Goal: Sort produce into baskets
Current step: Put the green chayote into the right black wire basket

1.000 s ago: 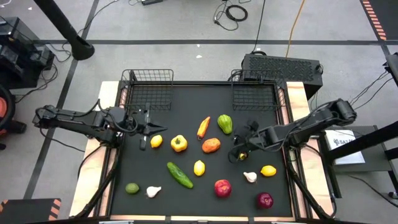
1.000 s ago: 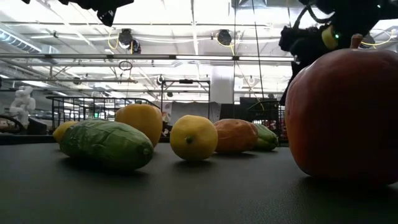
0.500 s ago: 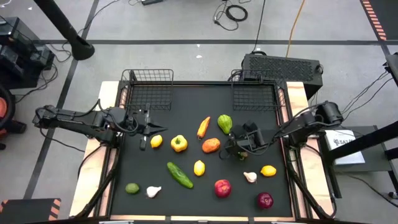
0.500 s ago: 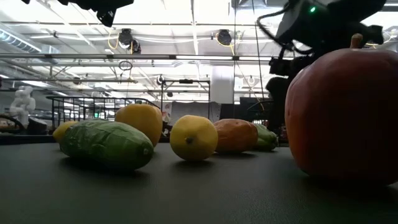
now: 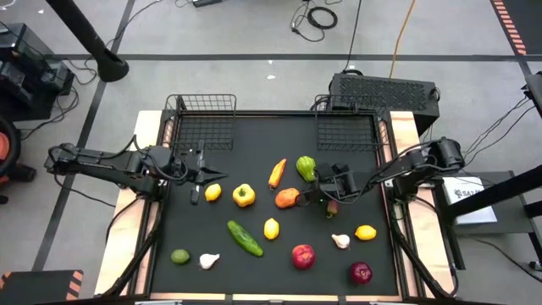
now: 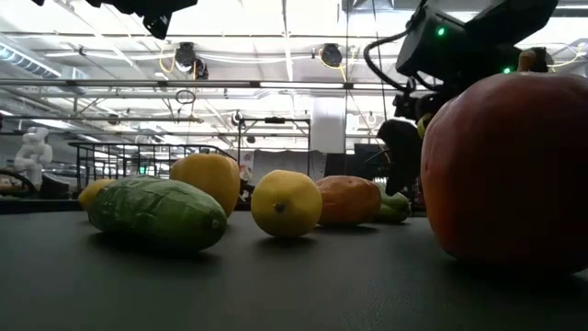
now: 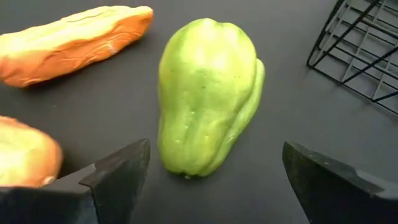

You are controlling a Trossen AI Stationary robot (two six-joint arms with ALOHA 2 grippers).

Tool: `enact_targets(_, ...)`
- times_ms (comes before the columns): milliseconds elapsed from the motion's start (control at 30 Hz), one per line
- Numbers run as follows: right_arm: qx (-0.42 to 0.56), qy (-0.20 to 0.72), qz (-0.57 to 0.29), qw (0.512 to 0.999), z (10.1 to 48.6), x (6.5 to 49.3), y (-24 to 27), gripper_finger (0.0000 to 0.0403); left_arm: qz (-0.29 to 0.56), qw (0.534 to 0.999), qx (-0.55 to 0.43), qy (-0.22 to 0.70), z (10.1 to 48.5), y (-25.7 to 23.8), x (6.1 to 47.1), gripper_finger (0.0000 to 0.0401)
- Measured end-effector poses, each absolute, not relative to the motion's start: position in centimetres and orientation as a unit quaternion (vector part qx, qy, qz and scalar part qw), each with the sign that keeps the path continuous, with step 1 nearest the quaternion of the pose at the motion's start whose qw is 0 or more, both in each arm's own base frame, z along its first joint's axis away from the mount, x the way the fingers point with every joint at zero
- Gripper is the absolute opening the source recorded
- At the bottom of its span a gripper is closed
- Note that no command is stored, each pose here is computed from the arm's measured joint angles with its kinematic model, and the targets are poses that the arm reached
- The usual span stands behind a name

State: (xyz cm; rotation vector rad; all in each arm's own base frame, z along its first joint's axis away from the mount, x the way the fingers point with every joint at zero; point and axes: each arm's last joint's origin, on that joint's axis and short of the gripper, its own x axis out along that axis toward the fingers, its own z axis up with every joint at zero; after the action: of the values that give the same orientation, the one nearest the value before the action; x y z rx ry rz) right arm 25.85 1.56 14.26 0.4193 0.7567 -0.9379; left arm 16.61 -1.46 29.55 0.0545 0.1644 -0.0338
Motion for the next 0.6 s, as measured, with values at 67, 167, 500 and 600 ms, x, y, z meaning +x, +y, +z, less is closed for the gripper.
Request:
enact_targets(67,0.194,0.356,-0.442,0.8,13.8,26.0,1.3,0.0356,-0.017,0.996,0.027,0.082,29.6,-1.5,16.6,0.0018)
enact_targets(167,0.192,0.362,-0.438,0.8,13.0,26.6,0.8,0.0356,-0.017,0.996,0.027,0.082,29.5,-1.5,16.6,0.0018)
enact_targets(500,0.206,0.377,-0.4,0.809,11.2,28.3,-0.9,0.0314,-0.016,0.996,0.011,0.085,29.5,-1.5,16.6,0.0018)
enact_targets(600,0.202,0.379,-0.4,0.81,11.2,28.3,-1.0,0.0281,-0.016,0.996,0.011,0.089,29.4,-1.5,16.6,0.0018)
